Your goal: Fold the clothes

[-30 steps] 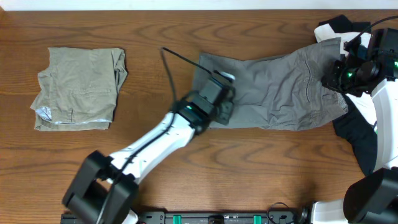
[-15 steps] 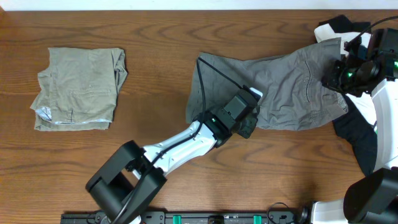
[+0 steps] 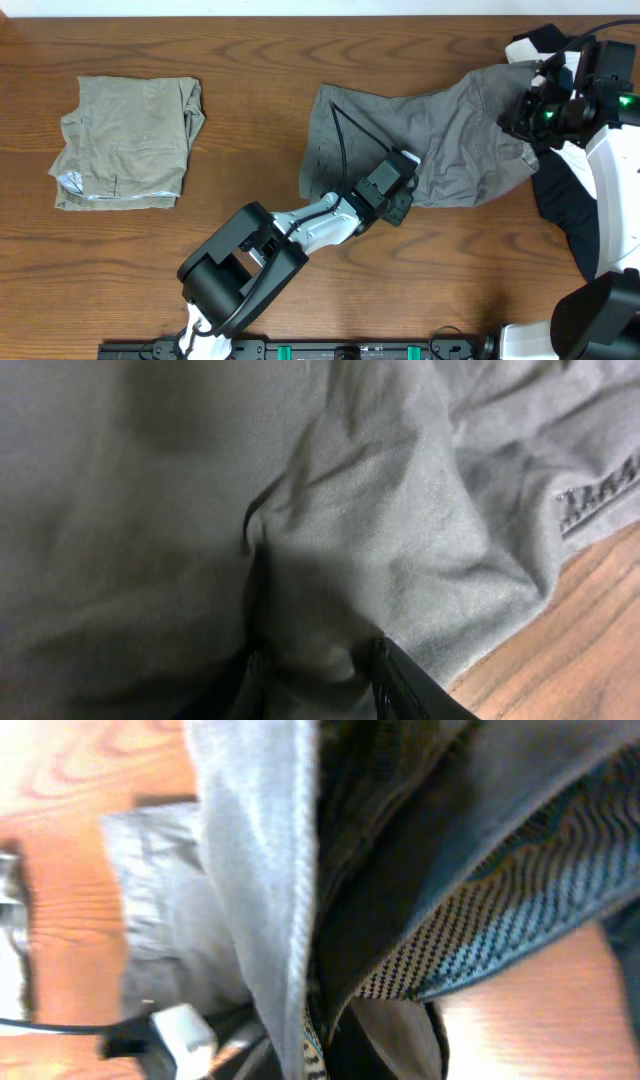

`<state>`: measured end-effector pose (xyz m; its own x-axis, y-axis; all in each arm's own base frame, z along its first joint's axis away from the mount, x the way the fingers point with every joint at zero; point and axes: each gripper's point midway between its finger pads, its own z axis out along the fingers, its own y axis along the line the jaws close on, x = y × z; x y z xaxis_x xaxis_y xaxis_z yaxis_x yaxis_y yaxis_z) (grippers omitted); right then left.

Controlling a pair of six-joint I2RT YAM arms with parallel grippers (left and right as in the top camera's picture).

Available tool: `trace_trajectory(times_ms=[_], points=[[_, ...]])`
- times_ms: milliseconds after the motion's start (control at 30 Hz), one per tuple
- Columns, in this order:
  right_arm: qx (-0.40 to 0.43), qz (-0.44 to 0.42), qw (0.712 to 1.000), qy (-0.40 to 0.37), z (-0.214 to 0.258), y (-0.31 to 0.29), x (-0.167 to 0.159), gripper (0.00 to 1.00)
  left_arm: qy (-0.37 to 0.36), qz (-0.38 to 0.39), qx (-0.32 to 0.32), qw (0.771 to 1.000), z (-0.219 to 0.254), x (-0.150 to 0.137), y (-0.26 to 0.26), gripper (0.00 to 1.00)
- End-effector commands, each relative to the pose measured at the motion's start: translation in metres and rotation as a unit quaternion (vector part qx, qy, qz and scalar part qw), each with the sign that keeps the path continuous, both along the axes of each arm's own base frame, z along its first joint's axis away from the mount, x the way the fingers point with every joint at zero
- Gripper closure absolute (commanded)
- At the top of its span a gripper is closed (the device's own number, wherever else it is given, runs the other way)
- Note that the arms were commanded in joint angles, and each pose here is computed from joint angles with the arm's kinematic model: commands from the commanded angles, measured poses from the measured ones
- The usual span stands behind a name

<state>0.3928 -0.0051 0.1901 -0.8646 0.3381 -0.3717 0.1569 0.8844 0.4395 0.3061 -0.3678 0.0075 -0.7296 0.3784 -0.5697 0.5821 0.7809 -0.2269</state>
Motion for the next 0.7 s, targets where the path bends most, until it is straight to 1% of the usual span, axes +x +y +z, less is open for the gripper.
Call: trace_trajectory(times_ms=[0, 133, 267, 500, 667], points=[[0.069, 0.030, 0.997, -0.032, 0.022, 0.033, 0.010, 0.99, 0.031, 0.000, 0.005, 1.000, -0.019, -0.009, 0.003, 0.65], [0.087, 0.055, 0.994, -0.047, 0.029, 0.052, 0.013, 0.99, 0.023, 0.000, -0.005, 1.000, -0.015, -0.006, -0.001, 0.65], [0.085, 0.071, 0.992, -0.055, 0.031, 0.064, 0.015, 0.99, 0.022, 0.001, -0.007, 1.000, -0.014, -0.005, -0.002, 0.65], [0.086, 0.072, 0.992, -0.058, 0.032, 0.066, 0.017, 0.99, 0.024, 0.014, -0.025, 0.999, -0.010, -0.002, -0.006, 0.65], [0.086, 0.072, 0.992, -0.058, 0.032, 0.066, 0.016, 0.99, 0.004, 0.010, -0.032, 0.999, 0.011, 0.005, -0.007, 0.65]])
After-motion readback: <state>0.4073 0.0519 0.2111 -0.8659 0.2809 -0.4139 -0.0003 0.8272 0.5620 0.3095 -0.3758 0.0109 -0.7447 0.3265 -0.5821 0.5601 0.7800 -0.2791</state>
